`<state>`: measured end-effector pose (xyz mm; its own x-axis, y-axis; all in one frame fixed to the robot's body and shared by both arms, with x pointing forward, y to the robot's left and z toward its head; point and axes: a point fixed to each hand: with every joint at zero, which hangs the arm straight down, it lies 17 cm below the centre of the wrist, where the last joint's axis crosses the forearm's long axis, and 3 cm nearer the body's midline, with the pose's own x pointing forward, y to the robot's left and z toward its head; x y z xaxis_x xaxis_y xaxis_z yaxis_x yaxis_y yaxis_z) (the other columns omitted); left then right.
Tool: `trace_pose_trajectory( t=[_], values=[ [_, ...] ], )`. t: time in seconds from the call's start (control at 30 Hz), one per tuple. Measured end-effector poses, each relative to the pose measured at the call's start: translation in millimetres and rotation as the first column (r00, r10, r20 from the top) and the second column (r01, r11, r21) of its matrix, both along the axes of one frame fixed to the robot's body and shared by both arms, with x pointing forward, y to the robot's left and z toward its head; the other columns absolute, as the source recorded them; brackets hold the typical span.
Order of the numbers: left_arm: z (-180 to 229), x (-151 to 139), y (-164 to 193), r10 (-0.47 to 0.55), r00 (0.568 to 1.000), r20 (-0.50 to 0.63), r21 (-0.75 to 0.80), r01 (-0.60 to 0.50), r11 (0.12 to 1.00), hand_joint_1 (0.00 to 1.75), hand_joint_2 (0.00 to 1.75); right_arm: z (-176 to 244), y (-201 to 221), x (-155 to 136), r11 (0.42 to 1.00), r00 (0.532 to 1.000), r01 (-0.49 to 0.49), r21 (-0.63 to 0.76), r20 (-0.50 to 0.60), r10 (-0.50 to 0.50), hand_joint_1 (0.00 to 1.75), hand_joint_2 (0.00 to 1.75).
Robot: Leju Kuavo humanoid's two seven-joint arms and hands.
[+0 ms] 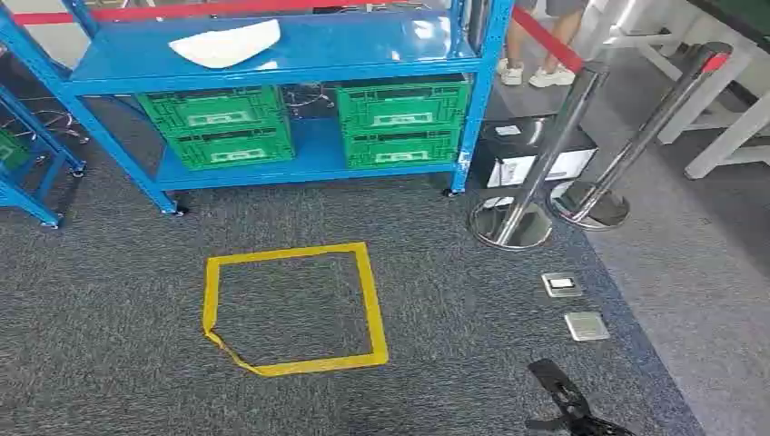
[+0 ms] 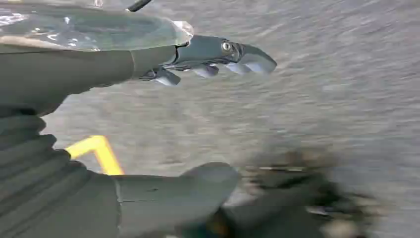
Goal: Take the parts from the cabinet and place them on the table.
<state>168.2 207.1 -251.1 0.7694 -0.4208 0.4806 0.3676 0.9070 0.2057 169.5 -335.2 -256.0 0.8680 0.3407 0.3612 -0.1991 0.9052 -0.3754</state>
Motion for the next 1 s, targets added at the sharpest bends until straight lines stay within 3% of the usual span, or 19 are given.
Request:
trace_pose_trajectory(
  t=[0.3,0.53,0.8,1.0],
  values=[
    [54,93,-38,0.035,0.948,0.318,-0.13,0.007,0.991,0.0,0.0,9,-2,20,1.0,0.996,0.007,-0.01,0.088,-0.006,0.0,1.75],
    [94,141,-63,0.072,0.881,0.468,-0.197,0.024,0.98,0.0,0.0,37,2,69,1.0,0.952,-0.014,-0.019,0.307,0.019,0.0,1.75],
    [141,180,-91,0.091,0.79,0.607,-0.245,0.076,0.967,0.0,0.0,92,19,132,0.999,0.82,0.011,-0.051,0.572,0.02,0.0,1.75],
    [184,201,-118,0.134,0.718,0.683,-0.318,0.127,0.939,0.0,0.0,147,75,169,0.994,0.704,-0.11,-0.001,0.706,0.079,0.0,1.75]
  ],
)
